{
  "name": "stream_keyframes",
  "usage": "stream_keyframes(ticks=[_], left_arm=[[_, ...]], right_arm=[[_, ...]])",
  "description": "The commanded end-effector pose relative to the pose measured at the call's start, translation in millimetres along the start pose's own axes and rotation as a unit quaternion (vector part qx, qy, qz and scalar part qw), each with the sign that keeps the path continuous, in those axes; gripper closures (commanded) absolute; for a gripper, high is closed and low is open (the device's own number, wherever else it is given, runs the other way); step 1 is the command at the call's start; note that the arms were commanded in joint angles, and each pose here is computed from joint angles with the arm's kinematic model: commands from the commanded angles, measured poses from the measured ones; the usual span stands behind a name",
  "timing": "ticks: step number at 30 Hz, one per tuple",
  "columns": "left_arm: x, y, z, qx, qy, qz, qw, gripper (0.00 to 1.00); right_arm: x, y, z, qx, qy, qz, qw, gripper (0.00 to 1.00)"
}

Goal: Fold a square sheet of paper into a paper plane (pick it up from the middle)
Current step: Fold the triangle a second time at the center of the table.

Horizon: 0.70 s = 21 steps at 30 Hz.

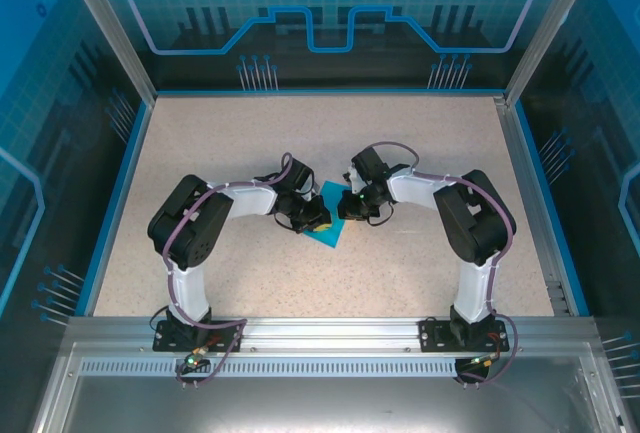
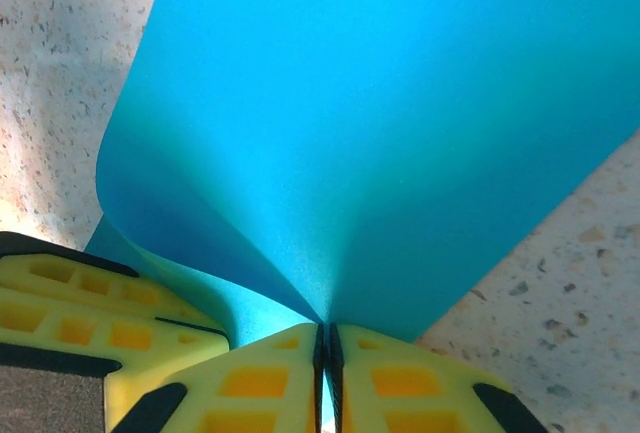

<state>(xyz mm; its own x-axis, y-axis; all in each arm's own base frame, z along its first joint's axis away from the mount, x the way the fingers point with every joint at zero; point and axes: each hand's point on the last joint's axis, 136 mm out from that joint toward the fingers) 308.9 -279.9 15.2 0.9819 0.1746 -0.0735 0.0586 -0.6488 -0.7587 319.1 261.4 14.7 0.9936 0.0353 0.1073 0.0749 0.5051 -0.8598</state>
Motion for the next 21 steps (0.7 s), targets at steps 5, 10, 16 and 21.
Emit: stream_keyframes(ticks=[5, 10, 16, 21], left_arm=[[-4.3, 5.3, 11.3, 0.029, -0.006, 0.01, 1.0, 0.92], [-4.9, 6.5, 10.6, 0.027, -0.003, 0.013, 1.0, 0.92], [-5.2, 6.2, 9.2, 0.026, 0.008, 0.014, 1.0, 0.92], [-6.0, 6.8, 10.3, 0.028, 0.009, 0.015, 0.999, 0.92]], right_arm=[[11.6, -28.5, 7.1, -0.023, -0.014, -0.039, 0.999, 0.8], [5.1, -29.8, 15.2, -0.021, -0.029, -0.036, 0.999, 0.82], [-5.7, -11.6, 20.7, -0.007, -0.023, -0.007, 1.0, 0.87], [-11.0, -3.5, 14.7, -0.013, -0.015, 0.006, 1.0, 0.88]])
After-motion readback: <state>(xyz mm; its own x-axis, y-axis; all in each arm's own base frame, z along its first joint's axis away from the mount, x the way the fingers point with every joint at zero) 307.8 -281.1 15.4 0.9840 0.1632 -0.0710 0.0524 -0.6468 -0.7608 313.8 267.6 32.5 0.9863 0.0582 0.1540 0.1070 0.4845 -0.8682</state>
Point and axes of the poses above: each hand's point on the last joint's axis, 136 mm out from that joint toward the fingers, its own y axis out along the fingers, its own z axis along the line the jaws close on, x = y × z, and after that the axes turned 3 degrees about y, right-handed
